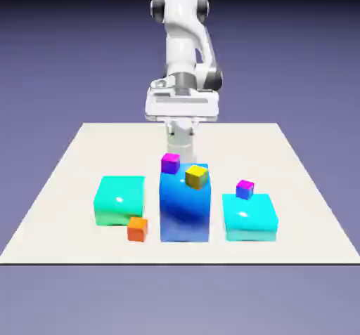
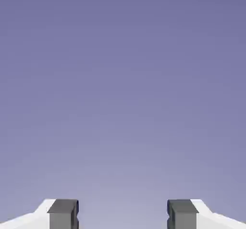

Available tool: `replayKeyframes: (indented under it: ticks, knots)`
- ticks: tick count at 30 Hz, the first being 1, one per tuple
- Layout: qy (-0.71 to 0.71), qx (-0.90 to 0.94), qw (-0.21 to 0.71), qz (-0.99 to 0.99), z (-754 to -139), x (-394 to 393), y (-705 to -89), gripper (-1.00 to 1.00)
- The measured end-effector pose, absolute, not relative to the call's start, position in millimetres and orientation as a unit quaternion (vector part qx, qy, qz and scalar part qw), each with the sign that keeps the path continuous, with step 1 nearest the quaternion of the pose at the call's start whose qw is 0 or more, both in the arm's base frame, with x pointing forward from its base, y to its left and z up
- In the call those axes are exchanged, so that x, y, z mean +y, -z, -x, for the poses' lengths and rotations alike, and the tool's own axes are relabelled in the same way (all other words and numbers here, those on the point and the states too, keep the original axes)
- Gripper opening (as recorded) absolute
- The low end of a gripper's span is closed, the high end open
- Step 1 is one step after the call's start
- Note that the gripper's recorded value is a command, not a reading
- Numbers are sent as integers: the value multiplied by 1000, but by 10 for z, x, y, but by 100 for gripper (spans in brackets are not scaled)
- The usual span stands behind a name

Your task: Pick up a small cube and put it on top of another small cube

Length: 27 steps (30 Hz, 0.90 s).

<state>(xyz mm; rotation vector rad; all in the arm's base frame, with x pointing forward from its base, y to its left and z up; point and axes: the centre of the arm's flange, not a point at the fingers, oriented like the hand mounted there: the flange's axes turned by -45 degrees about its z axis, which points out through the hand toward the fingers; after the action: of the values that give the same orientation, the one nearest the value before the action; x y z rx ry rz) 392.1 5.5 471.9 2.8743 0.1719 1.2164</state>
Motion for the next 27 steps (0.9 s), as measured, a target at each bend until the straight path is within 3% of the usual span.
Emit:
replayKeyframes:
  ticks: [15, 27]
  knots:
    - [-380, 386, 15, -841, -4093, -426, -6024, 0]
    - [-329, 610, -26, -720, -4514, -1330, -5957, 0]
